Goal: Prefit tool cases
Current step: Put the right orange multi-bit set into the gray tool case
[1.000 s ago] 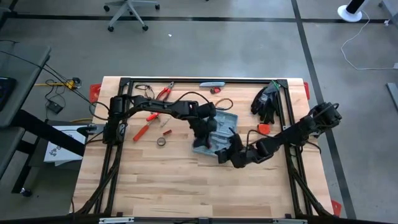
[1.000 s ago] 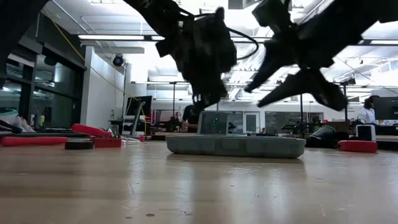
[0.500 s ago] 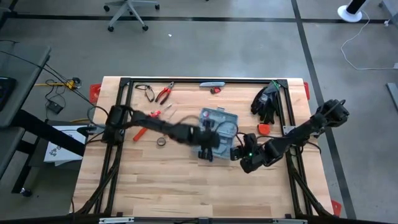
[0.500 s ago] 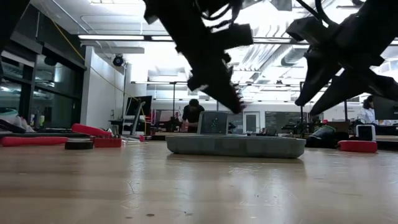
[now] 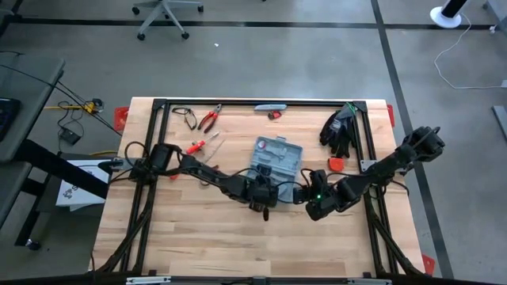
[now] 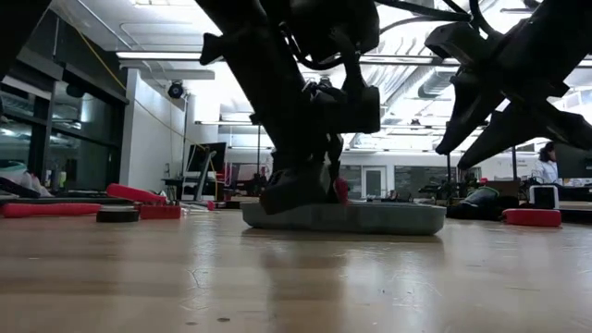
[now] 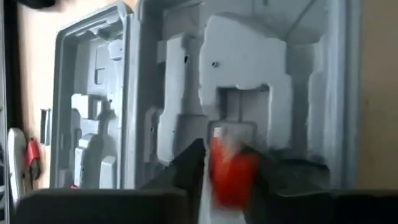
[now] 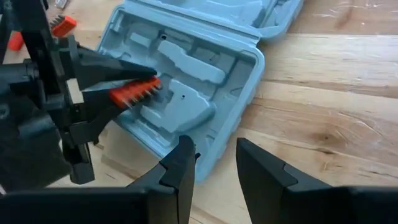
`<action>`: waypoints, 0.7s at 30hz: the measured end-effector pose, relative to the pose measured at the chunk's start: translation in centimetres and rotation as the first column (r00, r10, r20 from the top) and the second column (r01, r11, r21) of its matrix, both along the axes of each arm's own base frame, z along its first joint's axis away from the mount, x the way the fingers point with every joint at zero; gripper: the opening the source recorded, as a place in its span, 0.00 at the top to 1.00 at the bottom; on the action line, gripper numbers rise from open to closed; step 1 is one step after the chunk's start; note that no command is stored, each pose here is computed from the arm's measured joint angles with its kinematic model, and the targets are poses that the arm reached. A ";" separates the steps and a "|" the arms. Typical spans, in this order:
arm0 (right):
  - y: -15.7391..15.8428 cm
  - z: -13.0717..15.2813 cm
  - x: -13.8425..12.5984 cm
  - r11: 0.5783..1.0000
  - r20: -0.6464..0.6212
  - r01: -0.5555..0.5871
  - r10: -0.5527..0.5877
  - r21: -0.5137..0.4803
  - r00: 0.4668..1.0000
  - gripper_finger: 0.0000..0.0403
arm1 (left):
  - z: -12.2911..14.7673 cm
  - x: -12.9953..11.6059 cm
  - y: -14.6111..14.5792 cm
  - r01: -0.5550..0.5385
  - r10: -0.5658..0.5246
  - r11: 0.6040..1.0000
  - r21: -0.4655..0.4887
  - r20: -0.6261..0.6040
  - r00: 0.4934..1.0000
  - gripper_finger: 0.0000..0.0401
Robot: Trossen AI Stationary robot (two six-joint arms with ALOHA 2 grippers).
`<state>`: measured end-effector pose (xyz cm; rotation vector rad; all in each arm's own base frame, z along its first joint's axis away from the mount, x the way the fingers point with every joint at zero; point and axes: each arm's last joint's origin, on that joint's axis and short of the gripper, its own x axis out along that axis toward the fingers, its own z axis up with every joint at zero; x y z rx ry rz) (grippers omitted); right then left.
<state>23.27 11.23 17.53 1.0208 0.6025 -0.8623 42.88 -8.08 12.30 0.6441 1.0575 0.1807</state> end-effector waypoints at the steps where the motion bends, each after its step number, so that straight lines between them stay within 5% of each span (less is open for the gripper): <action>1: 0.0 0.0 0.0 1.000 0.001 0.000 0.000 0.000 1.000 0.73 | 0.1 0.1 0.1 -0.001 0.001 1.000 -0.004 0.000 1.000 0.75; 13: 0.0 0.0 -0.1 1.000 -0.008 -0.001 0.001 -0.003 1.000 0.73 | 1.8 1.0 -0.3 0.054 -0.064 0.967 -0.249 -0.031 0.997 0.52; 21: 0.0 -0.1 -0.1 1.000 -0.019 -0.011 0.010 -0.008 1.000 0.73 | 3.3 0.4 1.3 0.013 -0.045 0.963 -0.268 -0.113 0.993 0.49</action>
